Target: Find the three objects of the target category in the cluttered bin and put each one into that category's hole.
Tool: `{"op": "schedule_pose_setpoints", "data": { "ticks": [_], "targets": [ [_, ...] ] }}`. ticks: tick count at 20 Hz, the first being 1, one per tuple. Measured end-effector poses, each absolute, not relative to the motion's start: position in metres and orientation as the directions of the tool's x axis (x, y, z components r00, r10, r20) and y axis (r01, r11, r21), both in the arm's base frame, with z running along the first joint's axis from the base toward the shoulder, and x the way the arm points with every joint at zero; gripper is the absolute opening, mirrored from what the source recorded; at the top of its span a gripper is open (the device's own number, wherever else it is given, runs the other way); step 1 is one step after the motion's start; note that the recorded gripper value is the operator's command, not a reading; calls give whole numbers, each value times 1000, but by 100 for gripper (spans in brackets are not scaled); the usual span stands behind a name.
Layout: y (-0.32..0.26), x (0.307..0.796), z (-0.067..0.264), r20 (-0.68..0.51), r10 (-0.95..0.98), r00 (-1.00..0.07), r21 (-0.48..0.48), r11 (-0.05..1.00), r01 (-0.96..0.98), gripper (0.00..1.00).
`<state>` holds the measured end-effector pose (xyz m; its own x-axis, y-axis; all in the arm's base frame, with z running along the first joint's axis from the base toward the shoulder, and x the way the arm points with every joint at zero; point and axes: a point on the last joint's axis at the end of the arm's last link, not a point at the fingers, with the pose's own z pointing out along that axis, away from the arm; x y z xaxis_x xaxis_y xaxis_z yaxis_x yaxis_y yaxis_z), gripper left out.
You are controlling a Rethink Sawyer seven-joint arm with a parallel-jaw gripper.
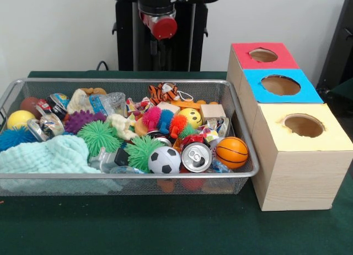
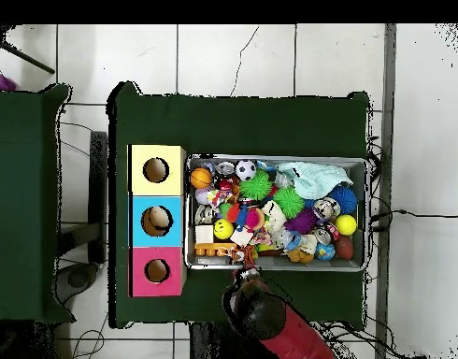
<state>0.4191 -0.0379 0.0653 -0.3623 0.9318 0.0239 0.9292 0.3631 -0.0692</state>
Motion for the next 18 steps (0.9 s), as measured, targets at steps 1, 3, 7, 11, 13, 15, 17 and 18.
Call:
{"op": "schedule_pose_setpoints", "data": {
  "ticks": [1, 3, 7, 11, 13, 15, 17, 18],
  "targets": [
    [-36, 419, 63, 26, 928, -371, -67, 372, 926, 100],
    [-33, 419, 59, 31, 923, -383, -62, 384, 921, 100],
    [-32, 417, 55, 48, 918, -393, -52, 395, 917, 100],
    [-34, 409, 54, 71, 919, -387, -52, 391, 919, 100],
    [-34, 402, 54, 82, 920, -383, -56, 387, 920, 100],
    [-34, 395, 54, 96, 920, -379, -62, 385, 921, 100],
    [-34, 391, 53, 104, 920, -377, -66, 385, 921, 100],
    [-34, 390, 52, 107, 920, -377, -68, 385, 920, 100]
  ]
}}
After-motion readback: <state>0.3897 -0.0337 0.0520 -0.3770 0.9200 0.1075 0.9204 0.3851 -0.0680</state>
